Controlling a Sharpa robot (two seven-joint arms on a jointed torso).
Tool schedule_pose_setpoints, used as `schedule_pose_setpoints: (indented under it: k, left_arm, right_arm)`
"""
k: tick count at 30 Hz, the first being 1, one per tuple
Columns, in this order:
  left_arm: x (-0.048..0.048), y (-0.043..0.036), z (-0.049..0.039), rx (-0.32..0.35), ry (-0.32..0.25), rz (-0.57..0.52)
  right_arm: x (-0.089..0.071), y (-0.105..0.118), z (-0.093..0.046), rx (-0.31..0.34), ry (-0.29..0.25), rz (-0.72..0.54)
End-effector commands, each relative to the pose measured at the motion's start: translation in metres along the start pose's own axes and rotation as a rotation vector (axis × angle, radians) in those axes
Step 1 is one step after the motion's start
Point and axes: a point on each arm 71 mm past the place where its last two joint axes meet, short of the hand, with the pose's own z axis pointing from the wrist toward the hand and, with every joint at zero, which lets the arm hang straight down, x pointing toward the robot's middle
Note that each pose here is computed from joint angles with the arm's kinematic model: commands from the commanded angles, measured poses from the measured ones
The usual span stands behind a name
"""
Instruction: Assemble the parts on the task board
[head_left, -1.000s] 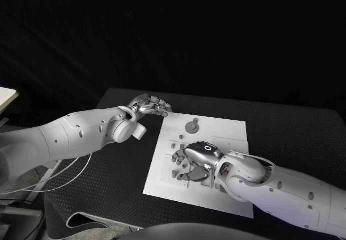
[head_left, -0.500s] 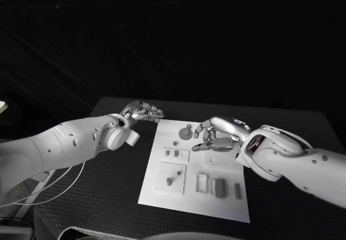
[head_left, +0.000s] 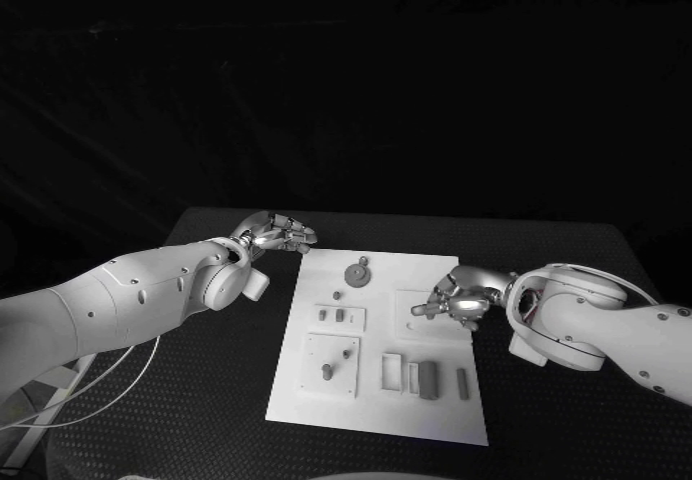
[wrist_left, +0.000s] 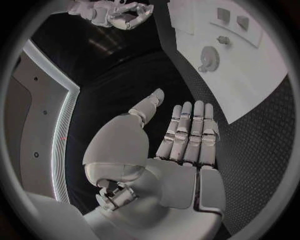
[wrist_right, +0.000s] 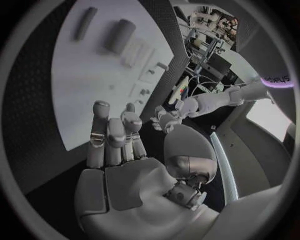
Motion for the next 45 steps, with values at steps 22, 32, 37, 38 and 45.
schedule_pose_setpoints:
  k: [22, 32, 37, 38, 45]
  left_arm:
    - [0.0083, 0.0010, -0.0002, 0.008, 0.031, -0.017]
    - [0.0085, 0.0015, -0.0012, 0.005, 0.034, -0.018]
    - [0.0093, 0.0012, -0.0012, 0.005, 0.037, -0.019]
    - [0.0091, 0.0013, -0.0013, 0.005, 0.036, -0.018]
    - [0.0090, 0.0014, -0.0016, 0.004, 0.038, -0.019]
  right_arm:
    - [0.044, -0.013, 0.006, 0.211, 0.253, -0.051]
    - [0.063, -0.014, 0.014, 0.211, 0.282, -0.023]
    - [0.066, -0.013, 0.017, 0.214, 0.278, -0.022]
    - [0.067, -0.013, 0.018, 0.215, 0.279, -0.022]
    - [0.072, -0.010, 0.022, 0.211, 0.287, -0.023]
